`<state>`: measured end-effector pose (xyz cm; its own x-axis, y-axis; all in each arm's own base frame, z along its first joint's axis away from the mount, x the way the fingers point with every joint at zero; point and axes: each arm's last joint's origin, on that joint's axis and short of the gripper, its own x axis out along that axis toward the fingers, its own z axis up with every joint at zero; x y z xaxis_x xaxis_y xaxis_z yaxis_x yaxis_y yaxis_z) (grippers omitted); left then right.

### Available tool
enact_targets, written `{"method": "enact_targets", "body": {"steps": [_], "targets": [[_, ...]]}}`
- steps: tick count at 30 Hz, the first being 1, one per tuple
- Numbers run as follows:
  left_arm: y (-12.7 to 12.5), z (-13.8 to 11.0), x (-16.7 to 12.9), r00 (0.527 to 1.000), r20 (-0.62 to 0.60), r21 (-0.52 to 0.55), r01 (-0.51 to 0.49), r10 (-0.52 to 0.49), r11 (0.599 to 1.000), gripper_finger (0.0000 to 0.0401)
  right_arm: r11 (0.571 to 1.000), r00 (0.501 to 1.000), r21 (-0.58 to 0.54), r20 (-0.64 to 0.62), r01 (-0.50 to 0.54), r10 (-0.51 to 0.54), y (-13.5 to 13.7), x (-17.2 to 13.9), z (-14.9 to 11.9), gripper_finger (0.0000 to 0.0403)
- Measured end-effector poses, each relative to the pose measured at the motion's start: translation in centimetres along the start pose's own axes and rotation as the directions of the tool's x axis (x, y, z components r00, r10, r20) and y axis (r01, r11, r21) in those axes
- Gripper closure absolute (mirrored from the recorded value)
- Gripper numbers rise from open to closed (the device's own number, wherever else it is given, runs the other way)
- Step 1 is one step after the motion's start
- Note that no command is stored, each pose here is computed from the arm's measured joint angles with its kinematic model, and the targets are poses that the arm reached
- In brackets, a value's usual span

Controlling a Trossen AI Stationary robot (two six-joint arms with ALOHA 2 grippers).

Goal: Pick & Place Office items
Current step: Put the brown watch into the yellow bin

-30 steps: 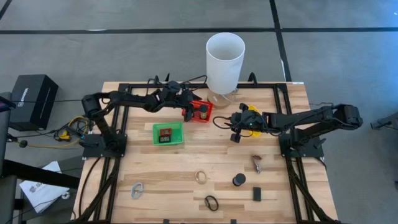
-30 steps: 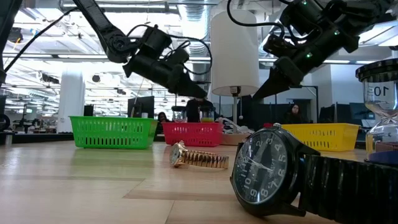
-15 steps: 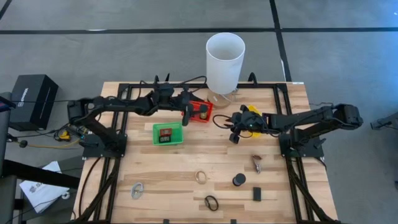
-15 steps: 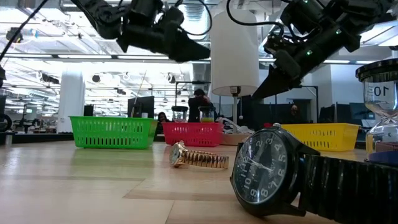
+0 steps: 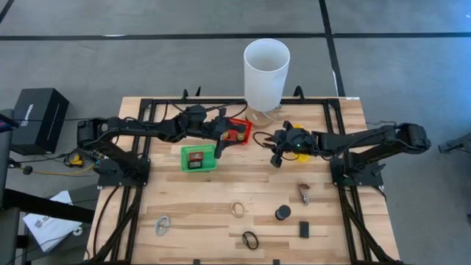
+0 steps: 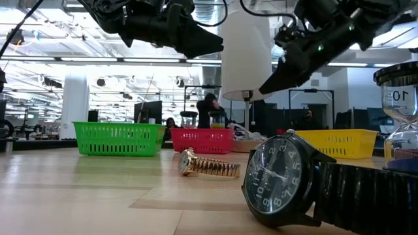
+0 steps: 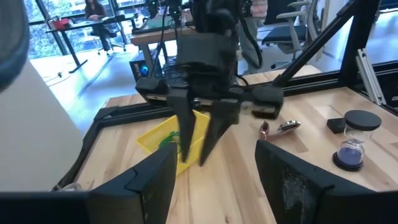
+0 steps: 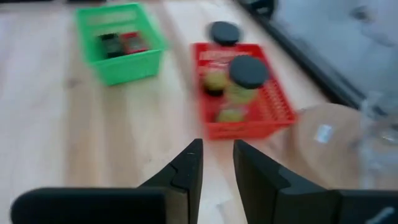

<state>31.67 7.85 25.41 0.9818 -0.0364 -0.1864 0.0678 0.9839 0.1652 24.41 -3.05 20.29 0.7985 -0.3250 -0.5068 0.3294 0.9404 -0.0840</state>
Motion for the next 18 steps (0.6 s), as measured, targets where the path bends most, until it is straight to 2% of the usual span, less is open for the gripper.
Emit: {"method": "enact_targets", "body": {"steps": [4, 7, 12, 15, 18], "targets": [[0.0, 0.0, 0.0, 1.0, -0.004, -0.002, 0.001, -0.001, 1.0, 0.0196, 0.994, 0.982, -0.023, -0.158, -0.108, 0.103, 0.6, -0.8, 1.0, 0.032], [0.0, -0.1, 0.0, 1.0, -0.009, -0.003, 0.002, -0.002, 1.0, 0.02, 0.995, 0.955, -0.004, -0.28, -0.104, 0.099, 1.1, -1.2, 1.8, 0.0303], [-0.1, -0.4, 0.0, 0.999, -0.036, -0.012, 0.008, -0.008, 1.0, 0.0206, 0.996, 0.885, 0.082, -0.46, -0.045, 0.078, 1.7, -1.8, 2.4, 0.0253], [-0.1, -0.4, 0.0, 0.999, -0.041, -0.013, 0.009, -0.01, 1.0, 0.0208, 0.985, 0.801, 0.169, -0.593, 0.026, 0.081, 2.0, -2.1, 1.8, 0.0223], [-0.1, -0.4, 0.0, 0.999, -0.042, -0.014, 0.009, -0.01, 1.0, 0.021, 0.959, 0.69, 0.267, -0.711, 0.093, 0.131, 2.6, -2.4, 0.6, 0.02]]}}
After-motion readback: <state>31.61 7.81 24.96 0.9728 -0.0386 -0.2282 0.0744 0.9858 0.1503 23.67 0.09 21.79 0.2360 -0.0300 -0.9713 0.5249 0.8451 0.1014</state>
